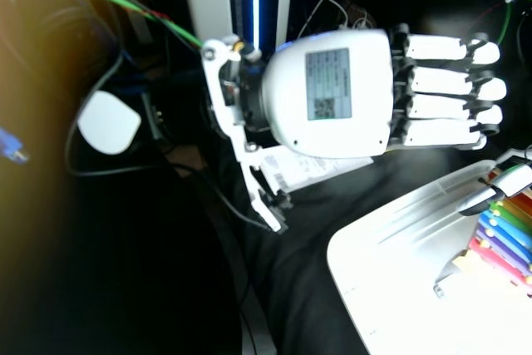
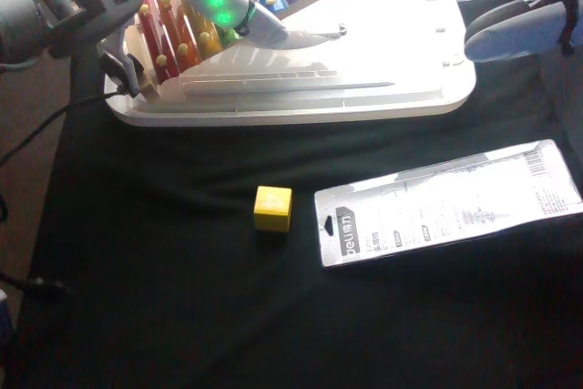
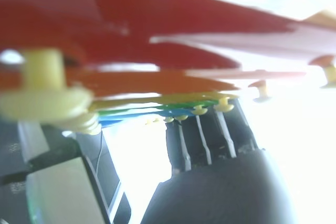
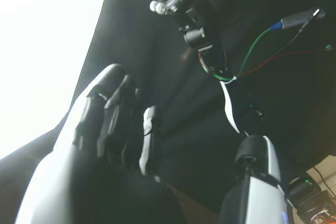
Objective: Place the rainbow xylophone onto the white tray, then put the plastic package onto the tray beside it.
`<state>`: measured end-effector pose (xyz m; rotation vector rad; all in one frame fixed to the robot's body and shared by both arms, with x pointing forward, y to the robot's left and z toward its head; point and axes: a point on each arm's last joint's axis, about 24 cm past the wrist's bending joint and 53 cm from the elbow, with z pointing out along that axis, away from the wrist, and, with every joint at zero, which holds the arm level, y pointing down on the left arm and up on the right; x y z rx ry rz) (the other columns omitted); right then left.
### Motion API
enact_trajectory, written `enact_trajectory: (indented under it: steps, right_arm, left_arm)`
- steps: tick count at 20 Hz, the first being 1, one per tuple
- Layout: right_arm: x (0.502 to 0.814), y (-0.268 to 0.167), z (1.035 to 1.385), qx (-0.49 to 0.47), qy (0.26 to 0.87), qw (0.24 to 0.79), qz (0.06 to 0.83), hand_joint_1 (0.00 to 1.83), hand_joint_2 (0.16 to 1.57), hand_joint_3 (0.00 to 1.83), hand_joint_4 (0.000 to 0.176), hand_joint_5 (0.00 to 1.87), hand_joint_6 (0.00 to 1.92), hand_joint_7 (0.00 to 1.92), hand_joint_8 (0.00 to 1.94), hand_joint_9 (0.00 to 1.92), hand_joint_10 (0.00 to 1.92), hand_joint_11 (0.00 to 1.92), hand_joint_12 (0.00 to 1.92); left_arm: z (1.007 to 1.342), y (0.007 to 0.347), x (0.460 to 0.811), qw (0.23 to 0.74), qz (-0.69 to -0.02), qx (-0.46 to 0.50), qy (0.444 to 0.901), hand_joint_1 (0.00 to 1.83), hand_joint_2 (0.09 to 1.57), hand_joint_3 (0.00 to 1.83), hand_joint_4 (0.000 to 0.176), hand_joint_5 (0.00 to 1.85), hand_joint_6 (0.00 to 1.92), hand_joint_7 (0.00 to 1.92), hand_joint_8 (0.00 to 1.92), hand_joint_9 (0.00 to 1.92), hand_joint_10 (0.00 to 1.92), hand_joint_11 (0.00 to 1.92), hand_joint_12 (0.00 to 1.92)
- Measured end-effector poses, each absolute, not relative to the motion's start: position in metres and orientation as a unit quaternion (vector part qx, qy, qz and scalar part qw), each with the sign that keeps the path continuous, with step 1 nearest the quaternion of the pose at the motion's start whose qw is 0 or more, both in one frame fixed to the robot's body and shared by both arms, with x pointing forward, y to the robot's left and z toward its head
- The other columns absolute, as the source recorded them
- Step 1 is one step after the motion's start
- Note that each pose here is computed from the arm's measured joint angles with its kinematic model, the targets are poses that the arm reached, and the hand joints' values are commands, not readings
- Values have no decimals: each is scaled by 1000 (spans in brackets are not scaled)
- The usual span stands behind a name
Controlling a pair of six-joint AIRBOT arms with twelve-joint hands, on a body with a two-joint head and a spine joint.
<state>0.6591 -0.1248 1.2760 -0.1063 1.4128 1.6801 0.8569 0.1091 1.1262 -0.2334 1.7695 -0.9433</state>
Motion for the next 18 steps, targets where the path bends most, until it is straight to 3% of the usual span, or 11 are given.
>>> enact_trajectory:
  steps: [3,7,10,13,15,17,18]
  right_arm:
    - [659,-124,1276,-44,573,454,681,870,868,11,99,325,2,362,8,364,4,106,890]
    - [659,-124,1276,-44,573,454,680,862,865,2,112,315,0,338,0,333,0,67,877]
    - [659,-124,1275,-45,573,454,681,887,866,1,124,325,0,329,0,331,0,31,910]
    - [659,-124,1275,-44,573,454,681,872,869,0,123,301,0,332,0,333,1,37,871]
    - [659,-124,1275,-45,573,454,681,869,876,0,104,260,0,323,0,334,0,60,810]
    - [659,-123,1275,-45,573,453,681,882,858,1,102,253,0,308,0,322,0,122,736]
    - [659,-123,1275,-45,573,453,681,887,851,1,104,255,0,307,0,324,0,148,695]
  left_arm:
    - [1122,111,856,530,-394,-99,744,1297,1020,0,0,762,0,767,1,728,0,459,563]
    - [1119,110,855,528,-395,-101,745,1243,976,3,0,545,0,558,0,486,0,370,205]
    - [1118,106,855,526,-397,-101,745,1145,905,0,0,400,0,446,0,342,0,258,122]
    - [1117,102,855,525,-400,-100,744,1101,877,0,0,341,0,390,0,243,0,160,69]
    - [1118,103,855,525,-403,-102,743,1098,869,0,0,305,0,349,0,184,0,83,31]
    - [1118,103,855,525,-402,-102,743,1087,851,0,5,282,0,310,0,135,0,33,7]
    - [1118,103,855,525,-402,-102,743,1081,843,0,15,276,0,299,0,120,0,25,3]
